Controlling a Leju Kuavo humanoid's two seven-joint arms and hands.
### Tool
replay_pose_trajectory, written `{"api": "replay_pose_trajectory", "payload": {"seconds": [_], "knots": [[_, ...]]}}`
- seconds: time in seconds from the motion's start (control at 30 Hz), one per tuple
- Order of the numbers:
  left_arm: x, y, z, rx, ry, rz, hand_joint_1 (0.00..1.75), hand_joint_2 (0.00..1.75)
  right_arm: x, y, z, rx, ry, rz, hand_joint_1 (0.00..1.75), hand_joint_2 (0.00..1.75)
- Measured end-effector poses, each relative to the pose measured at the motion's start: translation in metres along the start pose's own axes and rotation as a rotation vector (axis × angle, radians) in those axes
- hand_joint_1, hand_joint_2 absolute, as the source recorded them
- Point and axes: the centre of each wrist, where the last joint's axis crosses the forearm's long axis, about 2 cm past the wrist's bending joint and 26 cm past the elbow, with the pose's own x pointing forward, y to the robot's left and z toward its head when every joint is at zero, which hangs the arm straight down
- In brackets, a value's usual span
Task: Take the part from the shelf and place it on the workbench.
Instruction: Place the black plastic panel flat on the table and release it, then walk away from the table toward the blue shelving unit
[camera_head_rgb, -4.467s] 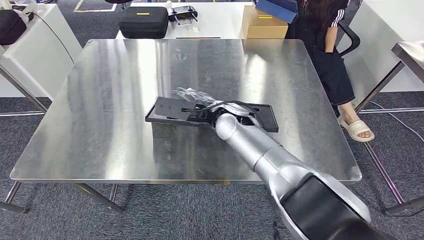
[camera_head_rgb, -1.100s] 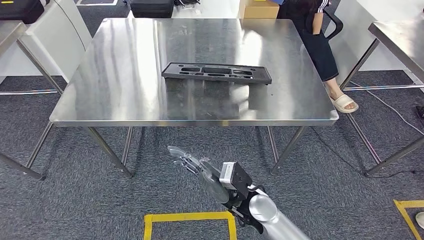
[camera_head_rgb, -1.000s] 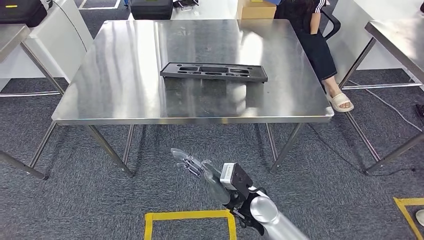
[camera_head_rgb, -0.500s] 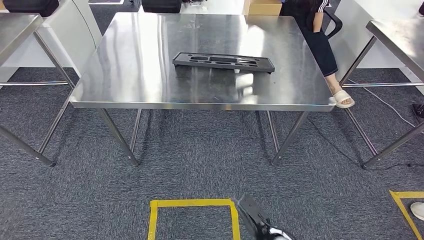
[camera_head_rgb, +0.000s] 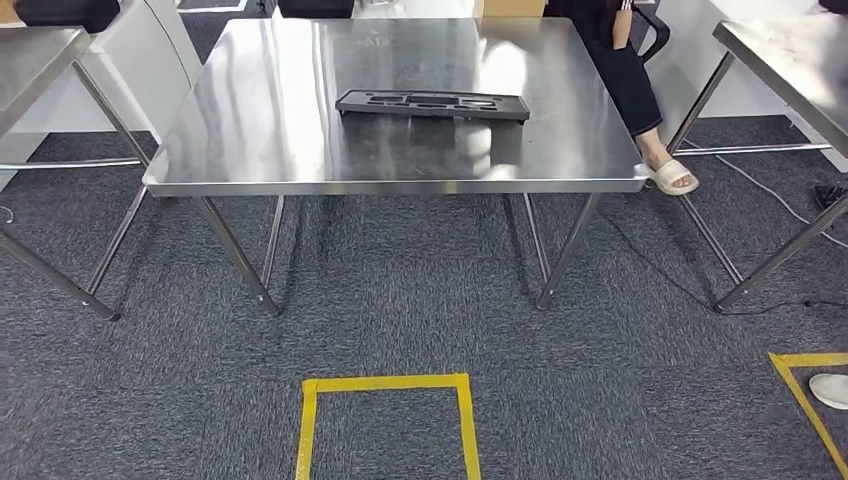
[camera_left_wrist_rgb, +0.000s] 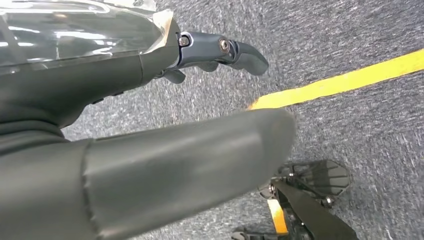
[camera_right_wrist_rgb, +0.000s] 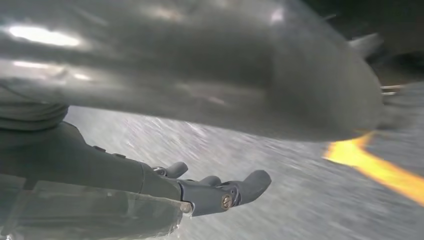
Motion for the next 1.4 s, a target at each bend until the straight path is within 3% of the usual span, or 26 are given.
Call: {"api": "replay_pose_trajectory", "payload": {"seconds": [0.17, 0.37, 1.4], "knots": [[0.000, 0.000, 0.000, 0.000, 0.007, -0.008, 0.00, 0.00, -0.018, 0.011, 0.001, -0.015, 0.128, -0.155, 0.00, 0.00], [0.004, 0.001, -0.001, 0.001, 0.004, -0.013, 0.00, 0.00, -0.022, 0.018, 0.001, -0.031, 0.164, -0.256, 0.00, 0.00], [0.003, -0.001, -0.001, -0.010, -0.036, -0.071, 0.00, 0.00, -0.022, 0.026, 0.001, -0.024, 0.123, -0.282, 0.00, 0.00]]}}
